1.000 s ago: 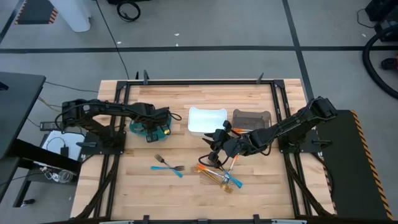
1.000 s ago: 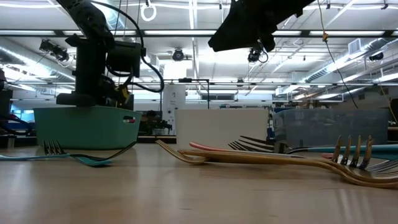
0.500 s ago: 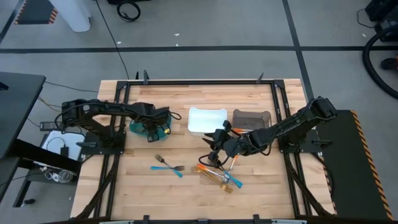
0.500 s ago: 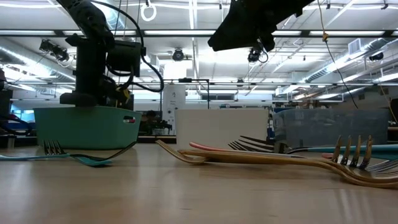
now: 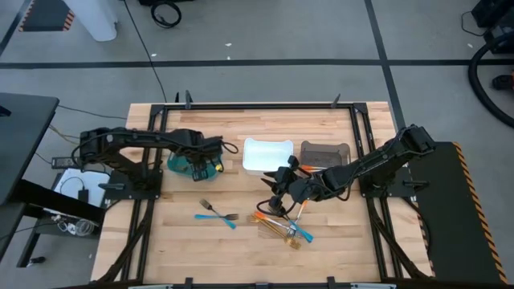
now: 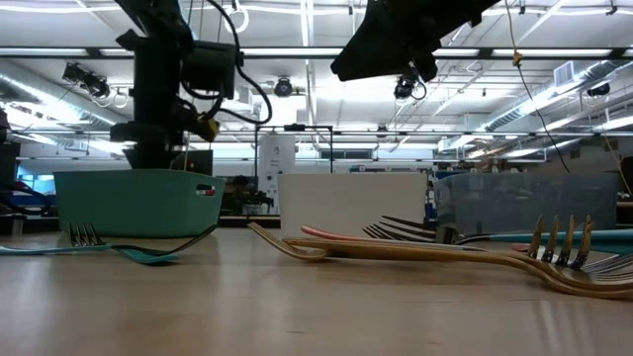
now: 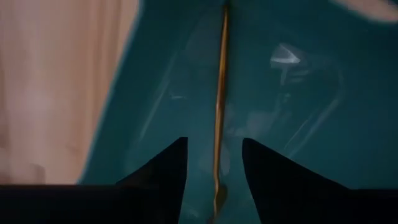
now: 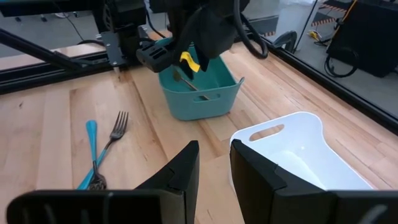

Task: Sort silverware by color (type)
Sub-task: Put the gold fork into the green bin

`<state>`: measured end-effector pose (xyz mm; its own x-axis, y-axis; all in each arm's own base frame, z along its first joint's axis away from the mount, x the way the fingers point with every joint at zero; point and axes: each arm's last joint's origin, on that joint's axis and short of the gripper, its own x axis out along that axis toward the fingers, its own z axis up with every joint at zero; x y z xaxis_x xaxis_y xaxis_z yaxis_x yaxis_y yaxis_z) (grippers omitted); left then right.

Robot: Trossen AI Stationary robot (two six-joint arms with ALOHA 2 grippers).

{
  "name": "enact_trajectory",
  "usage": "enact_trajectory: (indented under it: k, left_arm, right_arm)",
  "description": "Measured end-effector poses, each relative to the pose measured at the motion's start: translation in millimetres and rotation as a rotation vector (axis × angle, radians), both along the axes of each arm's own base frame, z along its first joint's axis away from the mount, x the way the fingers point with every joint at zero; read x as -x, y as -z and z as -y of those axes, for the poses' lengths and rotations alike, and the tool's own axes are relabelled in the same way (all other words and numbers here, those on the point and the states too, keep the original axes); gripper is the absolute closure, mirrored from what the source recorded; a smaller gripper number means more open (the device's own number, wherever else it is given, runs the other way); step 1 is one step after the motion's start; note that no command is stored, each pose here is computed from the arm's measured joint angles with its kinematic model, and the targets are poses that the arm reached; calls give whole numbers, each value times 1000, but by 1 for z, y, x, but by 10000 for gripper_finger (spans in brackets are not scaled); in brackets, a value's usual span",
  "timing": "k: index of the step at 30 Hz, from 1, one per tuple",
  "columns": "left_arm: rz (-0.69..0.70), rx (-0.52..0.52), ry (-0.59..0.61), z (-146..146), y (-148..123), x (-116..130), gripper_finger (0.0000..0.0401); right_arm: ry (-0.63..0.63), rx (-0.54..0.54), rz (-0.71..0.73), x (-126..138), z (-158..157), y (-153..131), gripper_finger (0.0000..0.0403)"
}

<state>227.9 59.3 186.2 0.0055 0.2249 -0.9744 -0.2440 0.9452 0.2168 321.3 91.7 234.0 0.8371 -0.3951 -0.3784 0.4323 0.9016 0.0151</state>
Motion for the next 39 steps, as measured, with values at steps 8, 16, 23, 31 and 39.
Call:
enact_trajectory:
  k: [8,16,23,31,39]
  left_arm:
    - [90,-144,63,20,-27,3,239]
    - [266,-151,91,48,-55,17,239]
    - [336,-170,214,81,-61,19,239]
    - [459,-133,296,109,-63,13,239]
    - [534,-104,341,124,-66,10,239]
  right_arm:
    - [-6,4,2,1,-4,0,305]
    - [-3,3,8,1,-4,-1,305]
    - [-2,0,18,1,-4,-1,305]
    - [-1,-3,26,0,-4,-2,305]
    - [-1,-5,31,0,-3,-3,305]
